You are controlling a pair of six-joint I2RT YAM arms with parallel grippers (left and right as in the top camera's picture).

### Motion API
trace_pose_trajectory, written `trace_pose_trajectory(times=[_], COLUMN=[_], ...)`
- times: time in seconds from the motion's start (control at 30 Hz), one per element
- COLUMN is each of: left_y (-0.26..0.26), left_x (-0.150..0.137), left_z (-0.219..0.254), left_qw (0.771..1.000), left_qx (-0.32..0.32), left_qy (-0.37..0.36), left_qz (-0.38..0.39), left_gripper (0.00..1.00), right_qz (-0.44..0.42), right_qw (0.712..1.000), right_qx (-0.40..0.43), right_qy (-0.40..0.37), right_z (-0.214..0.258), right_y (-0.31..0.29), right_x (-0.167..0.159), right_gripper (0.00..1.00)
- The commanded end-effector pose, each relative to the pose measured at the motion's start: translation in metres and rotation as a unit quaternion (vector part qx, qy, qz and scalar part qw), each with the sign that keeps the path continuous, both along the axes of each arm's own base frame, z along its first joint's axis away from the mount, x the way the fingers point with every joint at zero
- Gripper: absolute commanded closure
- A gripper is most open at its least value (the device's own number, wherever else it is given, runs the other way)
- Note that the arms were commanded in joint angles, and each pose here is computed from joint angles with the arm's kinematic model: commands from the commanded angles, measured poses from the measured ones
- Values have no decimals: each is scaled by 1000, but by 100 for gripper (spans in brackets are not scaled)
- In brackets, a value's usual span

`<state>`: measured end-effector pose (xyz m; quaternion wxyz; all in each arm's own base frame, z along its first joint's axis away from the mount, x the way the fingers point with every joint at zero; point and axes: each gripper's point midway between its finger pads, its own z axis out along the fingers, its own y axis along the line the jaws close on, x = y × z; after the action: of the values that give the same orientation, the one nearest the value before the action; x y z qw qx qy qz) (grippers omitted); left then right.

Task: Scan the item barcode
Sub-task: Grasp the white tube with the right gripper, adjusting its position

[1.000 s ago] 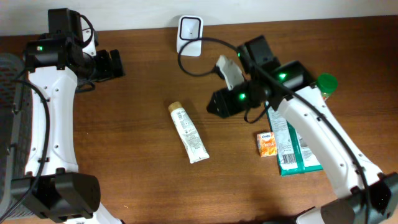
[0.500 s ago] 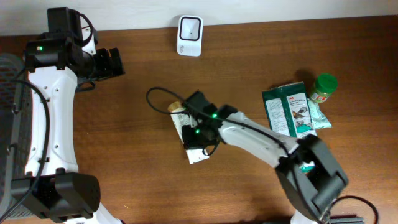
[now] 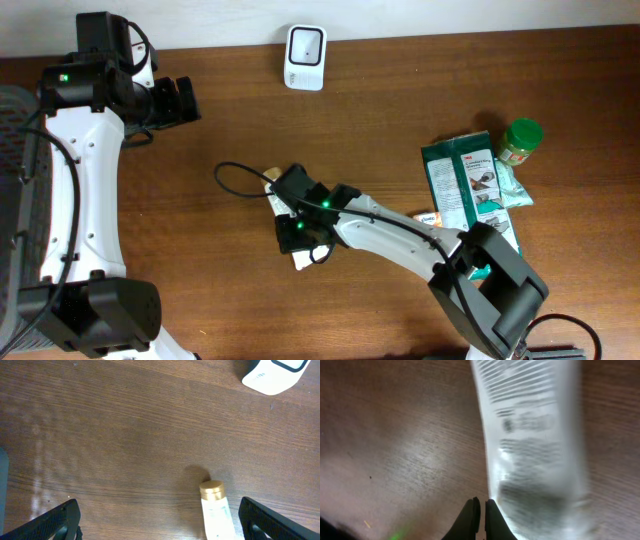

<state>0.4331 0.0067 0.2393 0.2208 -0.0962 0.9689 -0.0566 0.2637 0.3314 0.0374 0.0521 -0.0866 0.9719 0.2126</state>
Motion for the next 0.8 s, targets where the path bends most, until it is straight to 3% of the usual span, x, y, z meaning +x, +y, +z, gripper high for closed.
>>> trace_pose_trajectory(times=[0.0,0.13,0.17,0.2,0.4,0.6,0.77], left_y=[3,3,3,3,3,3,3], left_x=[1,1,1,1,1,1,1], left_z=[-3,-3,-3,-3,-3,-3,-3], left_qw=[1000,1000,1000,1000,1000,1000,1000], left_qx=[4,4,4,4,4,4,4], left_qy=[3,3,3,3,2,2,2], left_qz=[2,2,2,2,1,1,1], left_gripper=[1,1,1,1,1,1,1], right_qz=[20,10,4,14,105,135,146], right_qw=[999,995,995,995,989,974,971], right_qx=[27,53,51,55,102,161,164], right_qy=[-23,-83,-90,-88,-6,88,98], right_z=[26,83,93,97,48,2,-4], right_y=[-5,-32,-47,-58,-55,-30,-19], right_x=[16,38,43,44,26,6,-3], right_gripper=[89,69,55,48,45,46,47])
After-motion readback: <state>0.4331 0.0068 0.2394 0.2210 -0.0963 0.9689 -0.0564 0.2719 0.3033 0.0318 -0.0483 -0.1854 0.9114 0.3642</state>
